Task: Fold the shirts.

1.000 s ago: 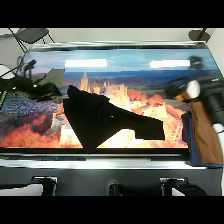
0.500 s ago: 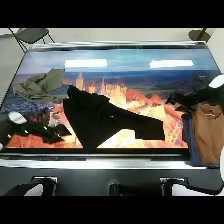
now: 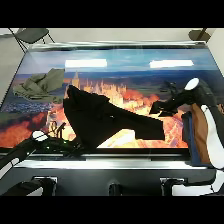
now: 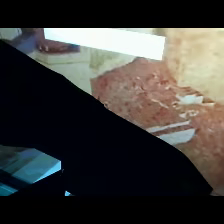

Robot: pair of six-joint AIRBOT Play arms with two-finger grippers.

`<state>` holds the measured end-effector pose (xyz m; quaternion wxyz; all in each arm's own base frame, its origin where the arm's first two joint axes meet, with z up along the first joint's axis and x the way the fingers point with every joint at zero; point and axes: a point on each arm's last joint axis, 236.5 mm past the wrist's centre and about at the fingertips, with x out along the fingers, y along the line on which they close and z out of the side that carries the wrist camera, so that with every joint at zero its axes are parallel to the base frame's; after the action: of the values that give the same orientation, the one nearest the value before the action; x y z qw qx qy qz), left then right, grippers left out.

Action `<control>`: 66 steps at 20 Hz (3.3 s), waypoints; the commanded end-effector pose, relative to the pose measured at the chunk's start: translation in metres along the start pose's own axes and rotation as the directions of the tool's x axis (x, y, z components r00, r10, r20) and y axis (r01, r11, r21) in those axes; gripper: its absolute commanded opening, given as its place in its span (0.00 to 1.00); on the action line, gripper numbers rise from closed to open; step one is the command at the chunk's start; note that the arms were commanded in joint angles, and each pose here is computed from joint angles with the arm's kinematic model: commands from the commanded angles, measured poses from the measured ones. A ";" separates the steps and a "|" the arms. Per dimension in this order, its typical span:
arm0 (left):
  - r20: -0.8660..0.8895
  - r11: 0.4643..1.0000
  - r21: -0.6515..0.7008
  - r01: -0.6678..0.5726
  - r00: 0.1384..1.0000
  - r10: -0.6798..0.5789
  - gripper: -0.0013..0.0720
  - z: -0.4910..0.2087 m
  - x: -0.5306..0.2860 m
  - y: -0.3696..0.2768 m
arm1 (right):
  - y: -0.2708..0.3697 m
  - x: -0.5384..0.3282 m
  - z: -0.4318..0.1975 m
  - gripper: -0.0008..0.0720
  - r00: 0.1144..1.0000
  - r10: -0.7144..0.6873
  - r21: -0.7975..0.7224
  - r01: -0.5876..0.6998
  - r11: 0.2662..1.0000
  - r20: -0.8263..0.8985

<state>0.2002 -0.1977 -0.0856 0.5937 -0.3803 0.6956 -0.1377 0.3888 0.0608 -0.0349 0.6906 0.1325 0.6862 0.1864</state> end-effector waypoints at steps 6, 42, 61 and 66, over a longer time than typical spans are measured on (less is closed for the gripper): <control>-0.008 0.998 -0.059 -0.026 1.000 0.025 0.45 0.003 0.029 0.011 | 0.019 0.034 0.000 0.99 0.998 0.000 -0.154 -0.010 0.988 -0.059; 0.733 0.708 0.622 -0.335 0.568 -0.375 0.05 0.041 -0.363 -0.256 | 0.169 -0.342 0.051 0.07 0.397 0.118 -0.204 0.183 0.962 0.910; 0.794 0.679 0.587 -0.440 0.475 -0.379 0.06 0.061 -0.411 -0.286 | 0.164 -0.390 -0.081 0.07 0.357 -0.075 -0.023 0.264 0.964 0.931; 0.675 0.819 0.446 -0.360 0.736 -0.044 0.06 0.200 -0.254 -0.173 | 0.080 -0.230 0.049 0.07 0.699 -0.166 0.050 0.184 0.982 0.696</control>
<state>0.4214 -0.0883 0.2722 0.9341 -0.1342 0.2908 -0.1580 0.3801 0.0279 0.3056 0.9545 0.1007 0.2738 0.0618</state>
